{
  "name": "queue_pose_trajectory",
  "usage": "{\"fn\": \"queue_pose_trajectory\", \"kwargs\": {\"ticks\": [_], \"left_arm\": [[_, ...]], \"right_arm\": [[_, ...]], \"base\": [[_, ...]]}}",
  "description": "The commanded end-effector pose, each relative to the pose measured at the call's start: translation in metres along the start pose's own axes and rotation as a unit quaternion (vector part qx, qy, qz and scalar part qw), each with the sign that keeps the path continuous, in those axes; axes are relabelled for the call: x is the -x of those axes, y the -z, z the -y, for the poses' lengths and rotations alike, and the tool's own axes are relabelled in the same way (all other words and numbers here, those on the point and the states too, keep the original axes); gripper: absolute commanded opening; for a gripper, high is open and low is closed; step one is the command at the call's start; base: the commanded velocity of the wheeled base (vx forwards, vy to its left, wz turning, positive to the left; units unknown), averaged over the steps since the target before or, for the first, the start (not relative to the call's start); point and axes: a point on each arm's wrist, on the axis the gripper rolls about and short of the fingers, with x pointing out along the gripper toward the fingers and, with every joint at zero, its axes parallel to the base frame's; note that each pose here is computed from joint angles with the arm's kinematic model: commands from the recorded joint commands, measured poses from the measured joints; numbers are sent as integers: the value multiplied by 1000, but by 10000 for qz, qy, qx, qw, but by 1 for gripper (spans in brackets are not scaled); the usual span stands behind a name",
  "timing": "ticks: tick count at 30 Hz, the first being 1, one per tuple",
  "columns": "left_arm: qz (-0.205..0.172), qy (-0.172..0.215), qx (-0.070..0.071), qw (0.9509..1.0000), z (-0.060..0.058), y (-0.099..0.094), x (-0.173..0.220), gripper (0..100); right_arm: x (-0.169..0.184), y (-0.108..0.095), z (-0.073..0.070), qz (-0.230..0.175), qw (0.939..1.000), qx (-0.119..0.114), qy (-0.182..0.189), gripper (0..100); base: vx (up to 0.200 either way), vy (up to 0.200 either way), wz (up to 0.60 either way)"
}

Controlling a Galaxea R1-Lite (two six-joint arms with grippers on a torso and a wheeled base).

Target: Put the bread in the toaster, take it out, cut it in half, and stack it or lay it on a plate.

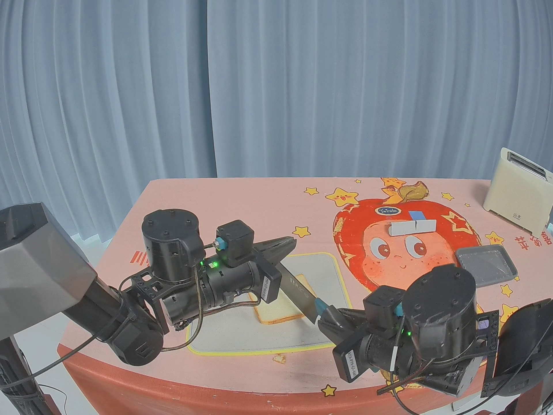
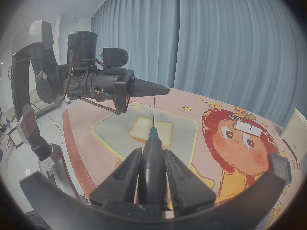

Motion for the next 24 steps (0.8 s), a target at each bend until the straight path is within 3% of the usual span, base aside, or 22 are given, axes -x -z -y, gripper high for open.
{"fn": "queue_pose_trajectory", "kwargs": {"ticks": [1,6,24], "left_arm": [[362,-111,69,9993,-1,-3,9,0],[609,-140,36,9980,-4,-10,10,0],[389,-67,66,9992,-8,14,2,0]], "right_arm": [[3,-2,0,54,10000,-11,-28,0],[3,-1,-1,32,10000,-2,-45,0],[3,5,-3,-62,9999,75,-73,0]], "base": [[0,0,0],[0,0,0],[0,0,0]]}}
